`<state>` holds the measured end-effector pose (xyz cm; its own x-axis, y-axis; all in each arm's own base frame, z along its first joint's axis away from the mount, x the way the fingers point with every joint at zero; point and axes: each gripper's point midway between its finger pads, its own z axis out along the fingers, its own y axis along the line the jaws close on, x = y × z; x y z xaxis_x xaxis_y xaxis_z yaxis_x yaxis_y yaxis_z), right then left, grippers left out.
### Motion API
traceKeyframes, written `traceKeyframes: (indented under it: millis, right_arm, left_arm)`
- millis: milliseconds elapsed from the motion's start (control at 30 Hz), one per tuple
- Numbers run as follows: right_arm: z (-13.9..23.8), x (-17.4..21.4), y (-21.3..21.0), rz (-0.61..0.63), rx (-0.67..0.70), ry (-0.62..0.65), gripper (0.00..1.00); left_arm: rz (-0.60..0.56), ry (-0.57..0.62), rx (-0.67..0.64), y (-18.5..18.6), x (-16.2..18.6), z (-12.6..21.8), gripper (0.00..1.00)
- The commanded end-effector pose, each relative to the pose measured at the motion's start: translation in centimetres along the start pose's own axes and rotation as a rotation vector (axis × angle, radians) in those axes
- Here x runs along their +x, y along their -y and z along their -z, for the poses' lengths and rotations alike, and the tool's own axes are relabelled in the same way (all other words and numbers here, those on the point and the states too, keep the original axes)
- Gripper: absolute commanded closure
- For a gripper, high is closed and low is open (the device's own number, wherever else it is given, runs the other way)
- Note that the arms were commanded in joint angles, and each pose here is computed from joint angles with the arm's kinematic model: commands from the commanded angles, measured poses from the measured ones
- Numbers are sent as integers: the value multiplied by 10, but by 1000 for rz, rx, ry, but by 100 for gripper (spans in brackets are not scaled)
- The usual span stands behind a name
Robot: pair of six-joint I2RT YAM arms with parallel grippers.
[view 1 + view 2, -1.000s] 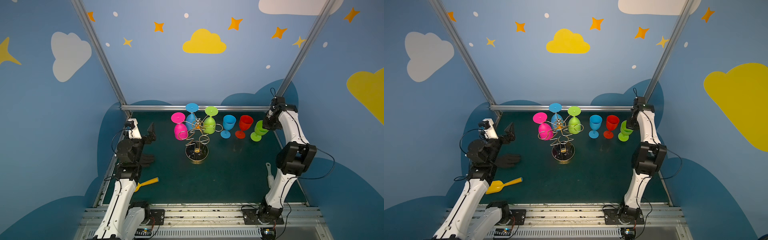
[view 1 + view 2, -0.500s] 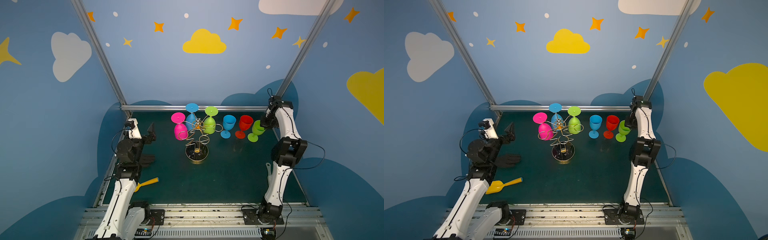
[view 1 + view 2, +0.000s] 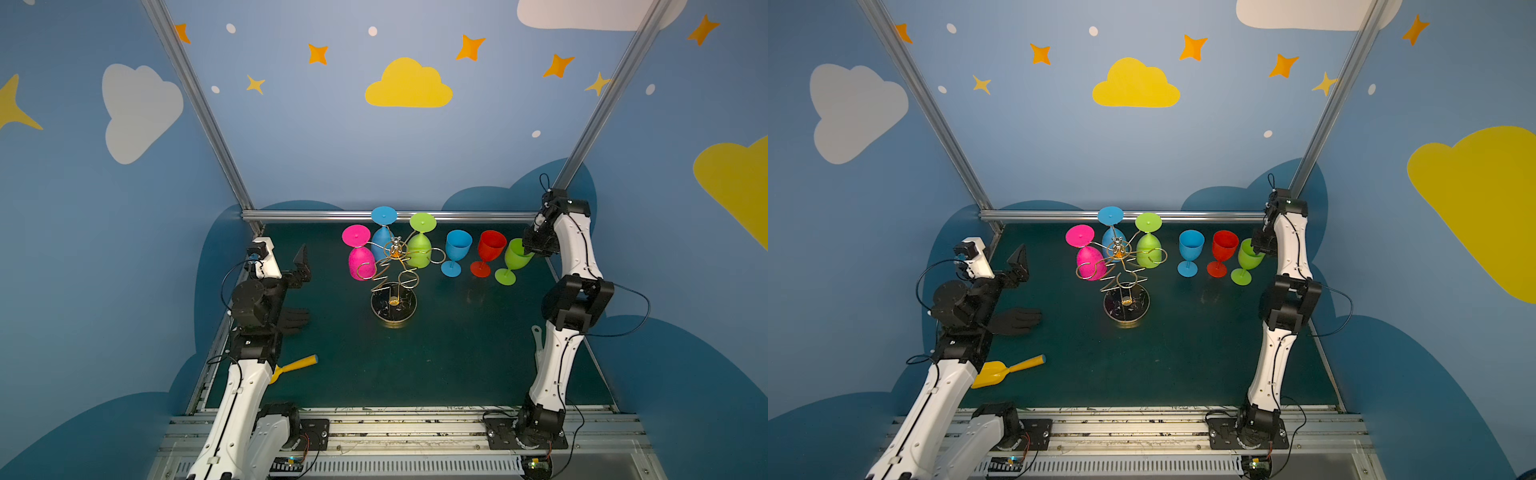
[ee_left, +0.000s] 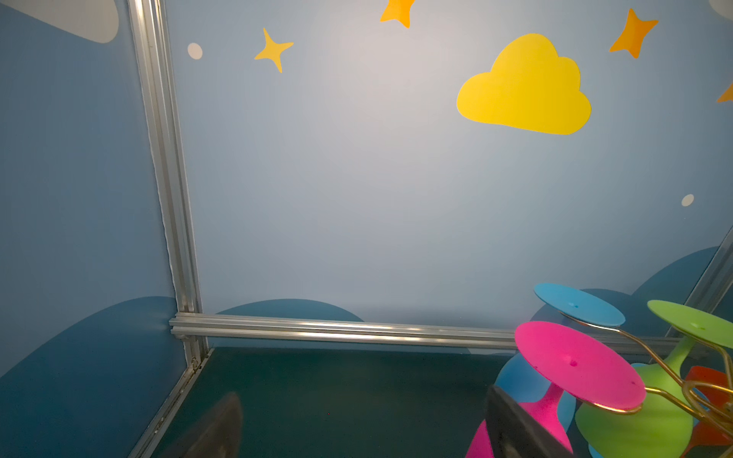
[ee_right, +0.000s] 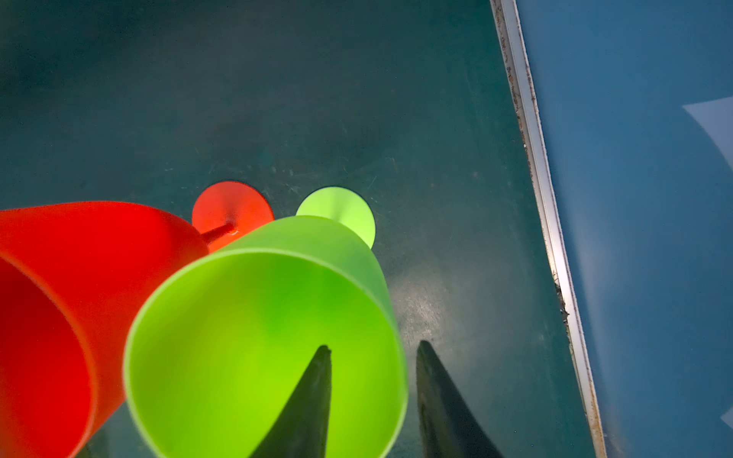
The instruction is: Take the wine glass off the wine glass rack
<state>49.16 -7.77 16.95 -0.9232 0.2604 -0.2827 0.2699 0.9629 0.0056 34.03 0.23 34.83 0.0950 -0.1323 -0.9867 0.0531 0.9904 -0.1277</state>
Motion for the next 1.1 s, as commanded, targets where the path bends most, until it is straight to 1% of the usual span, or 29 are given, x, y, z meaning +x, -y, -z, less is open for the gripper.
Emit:
traceKeyframes:
  millis: [0,100,200,267,333,400,500,533,567,633,700,767,833,900,967,1067]
  right_arm:
    - [41,-8,-2,-9,-41,86,58]
    - [68,-10,-2,-12,-53,146,56]
    - [106,-9,-2,-14,-70,220,55]
    - [134,-1,-4,-34,-101,265,55]
    - [158,8,-11,-53,-162,309,55]
    - [178,20,-26,-37,-260,356,55]
    - [203,38,-51,86,-394,512,55]
    - [211,44,-55,85,-421,589,55]
    - [218,48,-58,91,-443,663,53]
    - [238,63,-59,101,-471,794,45]
    - [253,75,-60,116,-502,863,40]
    - [265,88,-70,153,-573,885,37]
    - [271,101,-81,189,-634,878,35]
    - [269,111,-85,220,-625,882,26]
    - [264,116,-83,235,-581,903,25]
    - [263,124,-86,250,-592,902,24]
  left_arm:
    - [-5,35,-20,-3,-9,2,6]
    - [3,33,-28,-5,-8,2,6]
    - [24,22,-32,-6,-5,1,6]
    - [55,2,-36,-7,-1,-1,6]
    - [139,-24,-74,-13,0,-4,7]
    - [263,-66,-95,-16,5,-6,8]
    - [436,-117,-16,-3,8,-10,8]
    - [492,-137,4,1,8,-11,9]
    - [533,-160,14,3,9,-12,9]
    - [602,-221,47,9,6,-14,10]
    - [643,-263,116,22,-1,-13,11]
    - [668,-296,177,33,-6,-15,12]
    - [686,-349,243,45,-10,-17,14]
    - [706,-394,289,54,-9,-18,18]
    - [740,-421,318,59,-5,-18,20]
    - [787,-466,365,66,2,-20,23]
